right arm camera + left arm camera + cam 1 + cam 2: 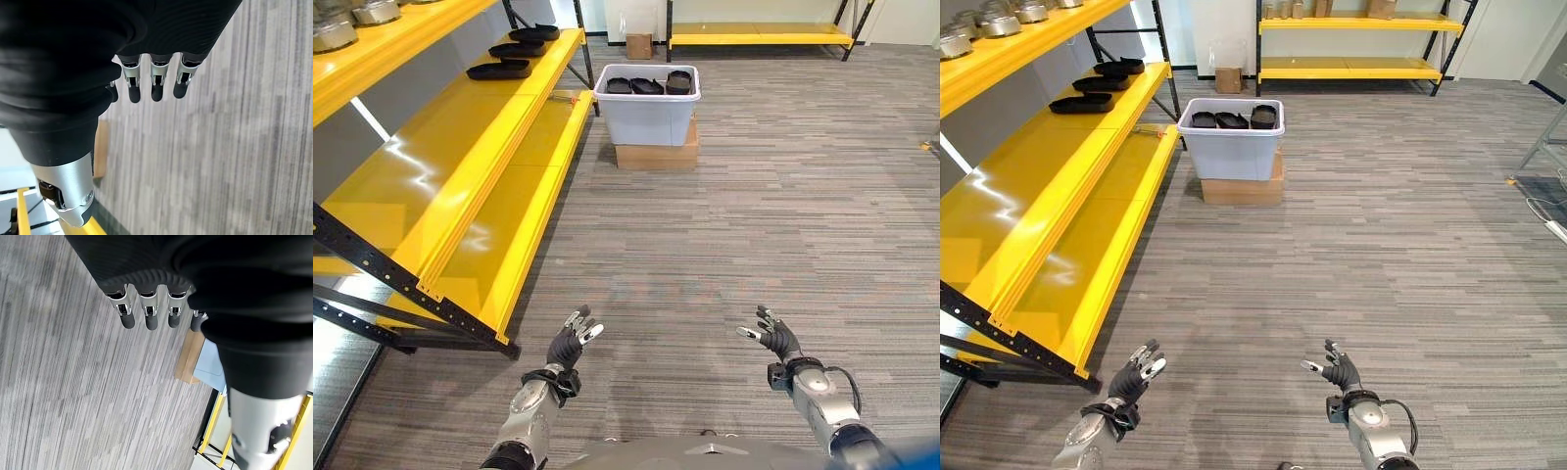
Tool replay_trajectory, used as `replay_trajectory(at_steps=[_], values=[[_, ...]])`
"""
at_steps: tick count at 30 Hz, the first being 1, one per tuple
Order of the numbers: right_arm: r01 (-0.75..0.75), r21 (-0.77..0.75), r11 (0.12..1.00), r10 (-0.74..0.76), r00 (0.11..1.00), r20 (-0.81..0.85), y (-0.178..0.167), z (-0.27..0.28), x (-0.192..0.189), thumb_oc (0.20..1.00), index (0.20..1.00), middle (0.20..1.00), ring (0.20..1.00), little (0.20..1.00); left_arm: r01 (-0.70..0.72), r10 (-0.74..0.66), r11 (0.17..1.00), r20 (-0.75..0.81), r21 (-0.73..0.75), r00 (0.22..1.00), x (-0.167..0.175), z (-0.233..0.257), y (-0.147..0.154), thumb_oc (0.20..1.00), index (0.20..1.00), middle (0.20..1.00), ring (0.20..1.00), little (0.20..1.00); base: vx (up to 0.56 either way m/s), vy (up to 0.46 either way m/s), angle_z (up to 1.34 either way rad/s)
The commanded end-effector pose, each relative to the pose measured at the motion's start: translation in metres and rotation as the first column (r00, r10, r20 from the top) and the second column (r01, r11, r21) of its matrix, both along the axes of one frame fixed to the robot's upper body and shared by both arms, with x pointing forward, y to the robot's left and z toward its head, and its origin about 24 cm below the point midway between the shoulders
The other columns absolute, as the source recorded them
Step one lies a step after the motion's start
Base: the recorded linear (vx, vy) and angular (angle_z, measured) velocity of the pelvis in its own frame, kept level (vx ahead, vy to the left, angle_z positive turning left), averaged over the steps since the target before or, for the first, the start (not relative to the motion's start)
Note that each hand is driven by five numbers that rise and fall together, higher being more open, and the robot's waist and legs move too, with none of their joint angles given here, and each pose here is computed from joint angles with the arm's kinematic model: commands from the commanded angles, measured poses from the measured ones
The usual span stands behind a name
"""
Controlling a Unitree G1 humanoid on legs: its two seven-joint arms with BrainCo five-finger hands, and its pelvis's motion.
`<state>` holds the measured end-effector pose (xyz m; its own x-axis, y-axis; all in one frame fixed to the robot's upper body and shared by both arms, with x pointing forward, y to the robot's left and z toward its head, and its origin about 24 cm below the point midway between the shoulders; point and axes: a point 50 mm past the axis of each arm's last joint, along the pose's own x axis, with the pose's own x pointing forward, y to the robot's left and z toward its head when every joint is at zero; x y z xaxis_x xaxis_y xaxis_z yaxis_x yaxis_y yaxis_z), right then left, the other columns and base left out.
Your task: Move parts from the plastic box to the shelf.
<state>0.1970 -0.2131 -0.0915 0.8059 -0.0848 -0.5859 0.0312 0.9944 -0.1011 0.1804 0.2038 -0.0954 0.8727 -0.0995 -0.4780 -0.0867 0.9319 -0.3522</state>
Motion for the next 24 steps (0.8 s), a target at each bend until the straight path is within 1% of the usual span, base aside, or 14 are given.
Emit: replay_trajectory(at_steps=[1,2,5,7,9,14,18,24], values=[[0.042,-0.032,0.999,-0.038,0.992,0.120,-0.002,0.019,0.026,1.000,1.000,1.000,1.000,1.000,0.079,-0.069,0.991,0.094,-0.111,0.993,0.018,0.015,-0.008,1.000,1.000,1.000,1.000,1.000,0.00,0.000,0.00],[0.053,-0.061,0.997,-0.045,0.992,0.121,-0.003,0.020,0.026,1.000,1.000,1.000,1.000,1.000,0.115,-0.102,0.974,0.080,-0.193,0.992,0.015,0.012,-0.013,1.000,1.000,1.000,1.000,1.000,0.00,0.000,0.00],[0.059,-0.072,0.996,-0.049,0.990,0.134,-0.006,0.023,0.031,1.000,1.000,1.000,1.000,1.000,0.080,-0.072,0.987,0.063,-0.141,0.995,0.012,0.009,-0.012,1.000,1.000,1.000,1.000,1.000,-0.01,0.050,-0.01],[0.042,-0.072,0.997,-0.031,0.988,0.150,-0.004,0.025,0.033,1.000,1.000,1.000,1.000,1.000,0.058,-0.049,0.986,0.062,-0.157,0.997,0.013,0.009,-0.011,1.000,1.000,1.000,1.000,1.000,0.00,0.060,0.00],[0.020,-0.089,0.996,-0.004,0.985,0.173,-0.002,0.030,0.036,1.000,1.000,1.000,1.000,1.000,0.072,-0.061,0.987,0.077,-0.147,0.995,0.016,0.012,-0.009,1.000,1.000,1.000,1.000,1.000,0.02,0.115,0.00],[0.088,-0.046,0.995,-0.080,0.984,0.157,-0.005,0.028,0.031,1.000,1.000,1.000,1.000,1.000,0.110,-0.102,0.989,0.092,-0.095,0.991,0.018,0.015,-0.012,1.000,1.000,1.000,1.000,1.000,-0.01,0.130,-0.01],[0.117,-0.059,0.991,-0.105,0.977,0.183,-0.004,0.029,0.029,1.000,1.000,1.000,1.000,1.000,0.121,-0.111,0.986,0.090,-0.113,0.990,0.019,0.015,-0.013,1.000,1.000,1.000,1.000,1.000,-0.01,0.137,0.00],[0.177,-0.025,0.984,-0.168,0.963,0.213,-0.005,0.033,0.033,1.000,1.000,1.000,1.000,1.000,0.134,-0.125,0.983,0.083,-0.123,0.989,0.021,0.014,-0.016,1.000,1.000,1.000,1.000,1.000,0.00,0.167,-0.02]])
